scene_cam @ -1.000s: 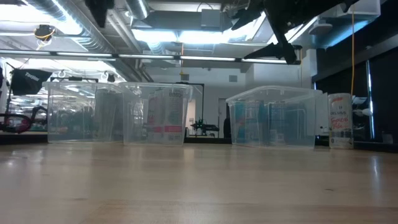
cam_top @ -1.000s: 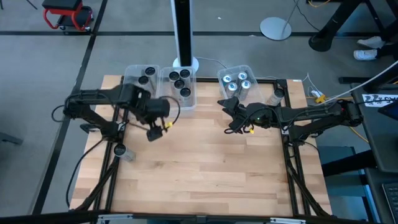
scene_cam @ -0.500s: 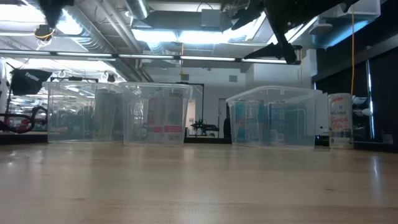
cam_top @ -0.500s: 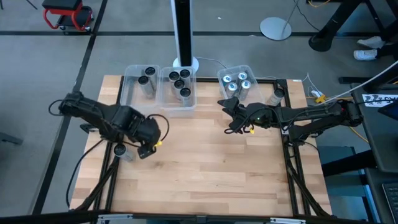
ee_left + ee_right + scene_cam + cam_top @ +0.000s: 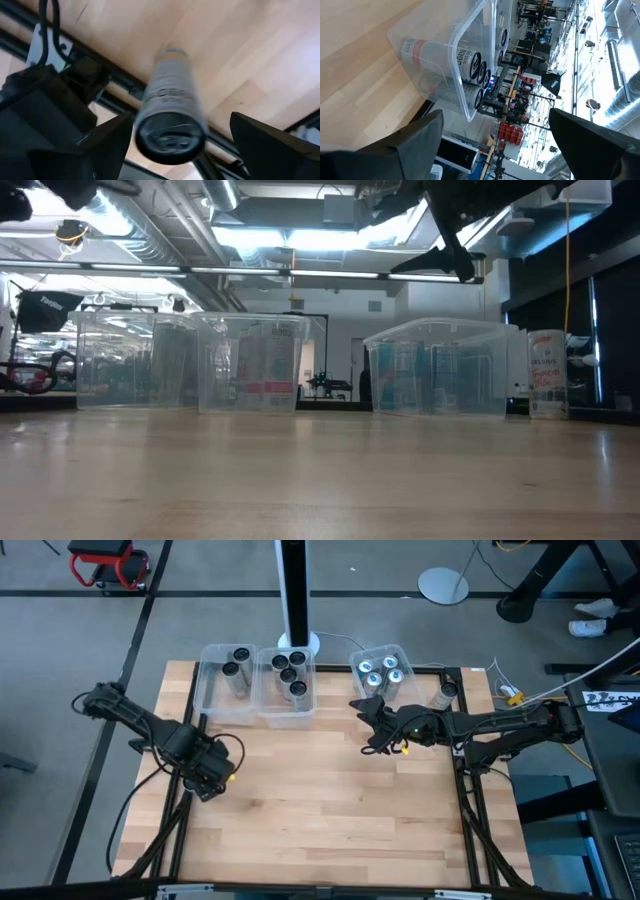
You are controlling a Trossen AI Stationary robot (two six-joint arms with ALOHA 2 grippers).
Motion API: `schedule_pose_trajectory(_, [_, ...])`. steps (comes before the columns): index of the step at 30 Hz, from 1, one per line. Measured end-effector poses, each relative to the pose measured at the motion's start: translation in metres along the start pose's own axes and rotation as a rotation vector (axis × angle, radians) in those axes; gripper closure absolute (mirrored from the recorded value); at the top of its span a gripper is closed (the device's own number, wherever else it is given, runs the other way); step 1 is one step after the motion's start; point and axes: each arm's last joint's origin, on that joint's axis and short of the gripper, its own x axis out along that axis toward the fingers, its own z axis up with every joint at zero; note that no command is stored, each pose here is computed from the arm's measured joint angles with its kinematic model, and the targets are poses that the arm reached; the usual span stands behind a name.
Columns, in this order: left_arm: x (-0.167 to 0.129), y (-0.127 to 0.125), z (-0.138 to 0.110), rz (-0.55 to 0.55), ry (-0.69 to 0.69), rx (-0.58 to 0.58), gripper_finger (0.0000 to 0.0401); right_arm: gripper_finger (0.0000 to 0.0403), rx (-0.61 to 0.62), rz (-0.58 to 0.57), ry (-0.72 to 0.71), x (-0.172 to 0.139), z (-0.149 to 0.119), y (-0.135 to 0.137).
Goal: Sort soda cans
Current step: Put the bottom white-yellow soda can into the top left transparent bin
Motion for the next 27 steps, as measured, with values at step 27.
schedule_pose_trajectory(27, [0.017,0.003,-0.005,0.026,0.050,-0.031,0.0080,0.0043,-0.001,0.000,0.000,0.000,0.000,0.000])
